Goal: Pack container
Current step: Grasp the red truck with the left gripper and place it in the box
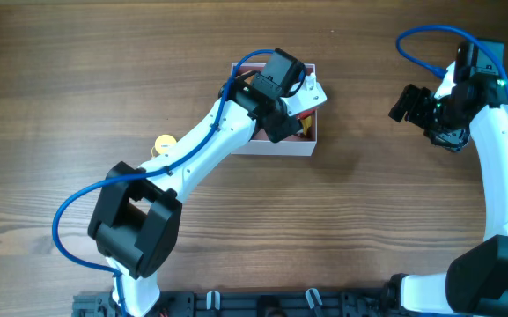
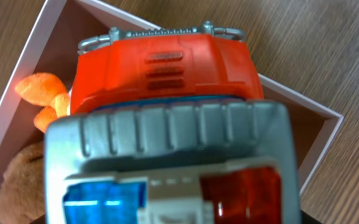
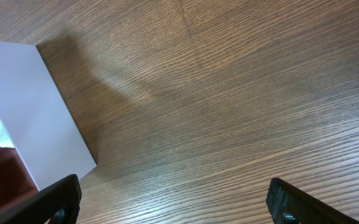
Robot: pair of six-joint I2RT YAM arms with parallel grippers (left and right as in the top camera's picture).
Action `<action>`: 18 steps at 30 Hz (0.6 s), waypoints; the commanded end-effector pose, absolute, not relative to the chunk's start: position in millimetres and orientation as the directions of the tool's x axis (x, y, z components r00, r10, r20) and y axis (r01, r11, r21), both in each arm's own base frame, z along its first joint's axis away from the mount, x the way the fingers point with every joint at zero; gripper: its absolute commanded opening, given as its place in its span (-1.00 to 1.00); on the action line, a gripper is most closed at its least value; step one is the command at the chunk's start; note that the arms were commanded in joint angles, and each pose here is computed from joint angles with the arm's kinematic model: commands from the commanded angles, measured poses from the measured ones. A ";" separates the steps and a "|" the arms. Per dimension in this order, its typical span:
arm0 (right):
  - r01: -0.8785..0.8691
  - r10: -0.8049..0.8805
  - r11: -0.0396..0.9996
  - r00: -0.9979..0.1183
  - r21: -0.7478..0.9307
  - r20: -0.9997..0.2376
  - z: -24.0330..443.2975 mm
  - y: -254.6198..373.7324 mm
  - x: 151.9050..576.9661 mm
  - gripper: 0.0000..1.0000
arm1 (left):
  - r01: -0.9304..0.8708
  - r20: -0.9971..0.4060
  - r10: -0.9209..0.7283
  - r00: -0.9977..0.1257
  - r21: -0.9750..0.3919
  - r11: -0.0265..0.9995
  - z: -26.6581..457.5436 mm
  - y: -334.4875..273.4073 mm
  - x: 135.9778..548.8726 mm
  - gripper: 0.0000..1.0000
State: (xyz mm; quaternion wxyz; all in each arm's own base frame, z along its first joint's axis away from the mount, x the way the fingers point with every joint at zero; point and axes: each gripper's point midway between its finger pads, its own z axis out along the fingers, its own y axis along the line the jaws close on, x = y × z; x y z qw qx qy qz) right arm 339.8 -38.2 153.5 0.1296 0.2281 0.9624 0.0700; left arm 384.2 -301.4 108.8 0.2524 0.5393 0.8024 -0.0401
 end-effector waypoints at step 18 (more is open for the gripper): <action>0.409 0.441 0.893 -0.878 0.186 -0.184 145.0 -35.5 334.2 0.88 | 0.856 -0.439 0.864 -0.248 0.317 0.407 143.5 -286.5 390.1 0.99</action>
